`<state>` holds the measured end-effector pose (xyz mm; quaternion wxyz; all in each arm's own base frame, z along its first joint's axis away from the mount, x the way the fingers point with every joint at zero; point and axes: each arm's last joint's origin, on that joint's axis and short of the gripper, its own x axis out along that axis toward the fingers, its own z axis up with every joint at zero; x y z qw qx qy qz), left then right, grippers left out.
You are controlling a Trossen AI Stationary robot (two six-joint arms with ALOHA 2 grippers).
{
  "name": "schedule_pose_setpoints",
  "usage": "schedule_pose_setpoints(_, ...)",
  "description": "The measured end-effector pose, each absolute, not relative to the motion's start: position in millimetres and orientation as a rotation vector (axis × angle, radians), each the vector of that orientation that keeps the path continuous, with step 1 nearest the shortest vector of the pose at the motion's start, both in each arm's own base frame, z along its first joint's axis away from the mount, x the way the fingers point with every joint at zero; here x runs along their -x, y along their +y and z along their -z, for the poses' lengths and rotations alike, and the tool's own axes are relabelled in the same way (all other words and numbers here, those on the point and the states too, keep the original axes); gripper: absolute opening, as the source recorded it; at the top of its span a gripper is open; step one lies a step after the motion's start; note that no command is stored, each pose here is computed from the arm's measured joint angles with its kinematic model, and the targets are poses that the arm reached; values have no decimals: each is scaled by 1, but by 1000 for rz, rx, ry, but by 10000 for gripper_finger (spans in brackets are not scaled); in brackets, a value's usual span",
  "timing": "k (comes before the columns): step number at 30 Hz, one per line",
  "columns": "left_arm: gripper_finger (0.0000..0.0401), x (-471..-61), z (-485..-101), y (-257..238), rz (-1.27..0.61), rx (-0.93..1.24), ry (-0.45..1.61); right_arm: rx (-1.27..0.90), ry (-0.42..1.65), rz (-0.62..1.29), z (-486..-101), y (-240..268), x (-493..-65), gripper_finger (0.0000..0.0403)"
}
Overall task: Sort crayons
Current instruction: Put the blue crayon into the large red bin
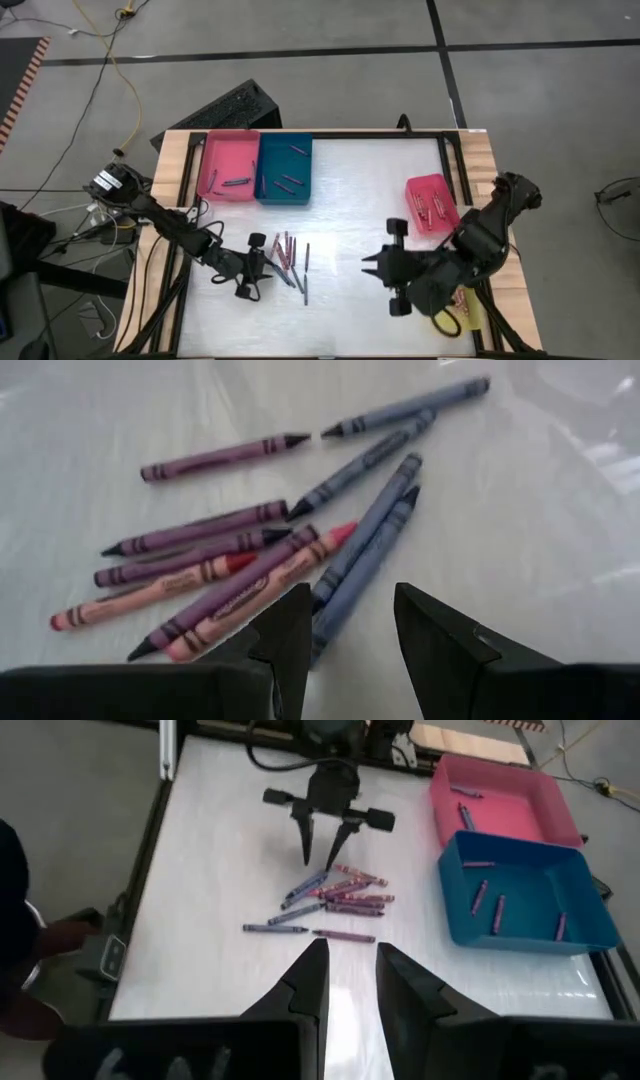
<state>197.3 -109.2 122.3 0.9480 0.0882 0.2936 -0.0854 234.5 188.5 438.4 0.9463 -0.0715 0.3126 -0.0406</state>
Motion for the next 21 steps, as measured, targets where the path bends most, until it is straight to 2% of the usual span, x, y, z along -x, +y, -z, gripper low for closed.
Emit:
schedule_pose_setpoints(11, 126, -201, -116, -92, 220, -142, 705, 195, 701, 93, -413, 210, -251, 81)
schedule_pose_setpoints(21, 78, -201, -110, -92, 248, -115, 749, 202, 707, 95, -407, 215, -256, 81)
